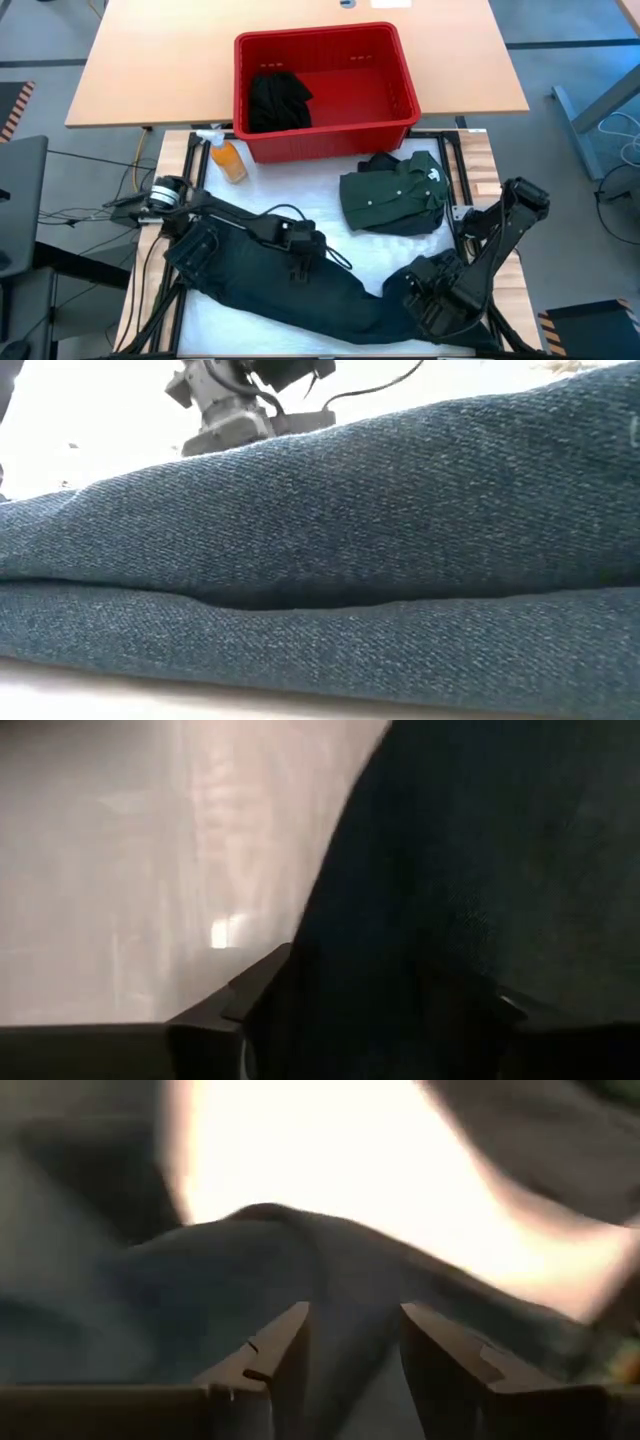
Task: Fold Laundry from Bin
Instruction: Fold the blue pants from the red laundry bin
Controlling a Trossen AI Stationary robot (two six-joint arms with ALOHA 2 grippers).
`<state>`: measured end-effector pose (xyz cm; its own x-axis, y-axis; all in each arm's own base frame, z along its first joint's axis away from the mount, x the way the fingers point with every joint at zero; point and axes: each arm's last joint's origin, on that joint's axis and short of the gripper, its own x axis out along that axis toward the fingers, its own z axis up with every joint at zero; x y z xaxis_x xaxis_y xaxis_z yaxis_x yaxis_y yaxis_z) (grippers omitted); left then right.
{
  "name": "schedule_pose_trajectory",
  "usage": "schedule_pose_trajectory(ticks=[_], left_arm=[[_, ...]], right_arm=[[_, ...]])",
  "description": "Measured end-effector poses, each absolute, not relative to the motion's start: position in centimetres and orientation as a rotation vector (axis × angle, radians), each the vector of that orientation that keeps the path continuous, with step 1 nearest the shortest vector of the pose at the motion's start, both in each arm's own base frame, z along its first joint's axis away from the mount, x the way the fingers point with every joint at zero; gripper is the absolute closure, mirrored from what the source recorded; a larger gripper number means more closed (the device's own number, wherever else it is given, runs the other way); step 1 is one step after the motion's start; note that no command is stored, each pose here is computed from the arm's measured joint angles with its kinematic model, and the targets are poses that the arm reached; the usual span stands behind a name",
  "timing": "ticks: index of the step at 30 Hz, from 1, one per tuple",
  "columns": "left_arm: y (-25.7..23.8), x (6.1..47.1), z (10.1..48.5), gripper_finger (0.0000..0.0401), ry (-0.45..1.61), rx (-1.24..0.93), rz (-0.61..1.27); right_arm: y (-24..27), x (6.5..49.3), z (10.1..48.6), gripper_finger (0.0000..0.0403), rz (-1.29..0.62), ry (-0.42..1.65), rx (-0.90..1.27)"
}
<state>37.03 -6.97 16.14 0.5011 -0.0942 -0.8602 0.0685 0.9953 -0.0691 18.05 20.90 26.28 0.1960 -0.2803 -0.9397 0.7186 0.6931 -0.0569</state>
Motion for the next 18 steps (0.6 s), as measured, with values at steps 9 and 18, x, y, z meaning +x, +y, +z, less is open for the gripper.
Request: schedule_pose_trajectory(ticks=[9,18], left_arm=[[-7.7,37.2,12.2,0.0216,1.205,-0.050,-0.161],[-7.8,37.1,12.1,0.0253,1.220,-0.086,-0.136]], right_arm=[[18.2,18.1,22.0,0.0225,-1.012,1.321,0.562],[16.9,17.7,19.3,0.0225,-1.026,1.531,0.570]])
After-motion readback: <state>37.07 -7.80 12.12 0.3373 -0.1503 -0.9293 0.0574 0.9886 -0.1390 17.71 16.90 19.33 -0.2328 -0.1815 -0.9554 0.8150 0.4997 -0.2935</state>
